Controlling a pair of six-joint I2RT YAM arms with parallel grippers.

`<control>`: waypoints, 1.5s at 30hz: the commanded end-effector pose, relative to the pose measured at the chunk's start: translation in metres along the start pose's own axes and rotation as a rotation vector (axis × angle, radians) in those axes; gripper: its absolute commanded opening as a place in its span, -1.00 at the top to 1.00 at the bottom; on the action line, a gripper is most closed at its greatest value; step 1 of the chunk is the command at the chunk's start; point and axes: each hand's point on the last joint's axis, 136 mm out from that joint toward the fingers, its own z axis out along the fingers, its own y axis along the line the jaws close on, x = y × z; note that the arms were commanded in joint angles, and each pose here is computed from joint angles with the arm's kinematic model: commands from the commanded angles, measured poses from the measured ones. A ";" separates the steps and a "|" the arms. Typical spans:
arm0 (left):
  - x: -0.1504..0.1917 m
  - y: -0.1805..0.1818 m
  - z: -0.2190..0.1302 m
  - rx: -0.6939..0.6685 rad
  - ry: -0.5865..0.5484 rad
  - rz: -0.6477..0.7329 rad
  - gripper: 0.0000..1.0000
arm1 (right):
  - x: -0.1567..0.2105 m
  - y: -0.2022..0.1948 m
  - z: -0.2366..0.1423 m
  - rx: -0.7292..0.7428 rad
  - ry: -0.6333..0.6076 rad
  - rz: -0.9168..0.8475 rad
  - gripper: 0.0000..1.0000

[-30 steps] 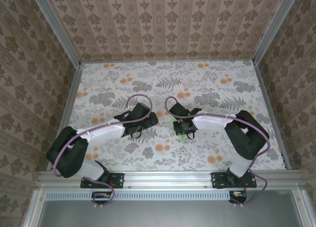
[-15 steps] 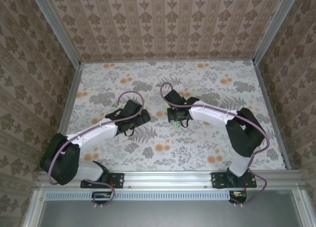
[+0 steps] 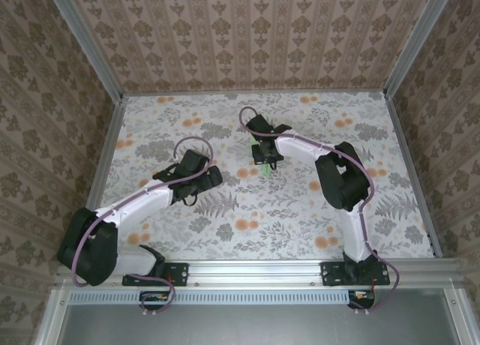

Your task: Fold a paper plane with a square sheet of paper (pick it up from the middle)

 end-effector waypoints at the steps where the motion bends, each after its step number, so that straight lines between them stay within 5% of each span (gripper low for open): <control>1: 0.004 0.005 0.002 -0.014 0.025 0.032 -1.00 | 0.010 -0.003 0.005 0.014 0.069 -0.016 0.81; 17: 0.000 0.002 0.003 -0.005 0.030 0.032 -1.00 | 0.026 -0.006 0.028 0.028 0.134 0.055 0.67; 22: -0.019 0.003 -0.007 -0.033 -0.020 0.058 -1.00 | -0.006 0.002 -0.019 -0.026 0.035 0.082 0.49; 28: -0.065 0.014 -0.034 -0.108 -0.130 0.104 -1.00 | -0.040 -0.003 -0.099 -0.110 -0.139 0.142 -0.06; 33: -0.108 0.043 -0.058 -0.182 -0.249 0.106 -1.00 | -0.052 -0.042 -0.150 -0.080 -0.312 0.189 -0.44; 38: -0.140 0.090 -0.074 -0.270 -0.386 0.056 -1.00 | -0.045 -0.121 -0.189 0.110 -0.553 0.240 -0.96; 45: -0.150 0.150 -0.067 -0.386 -0.495 0.053 -1.00 | 0.009 -0.239 -0.181 0.413 -0.672 0.391 -1.00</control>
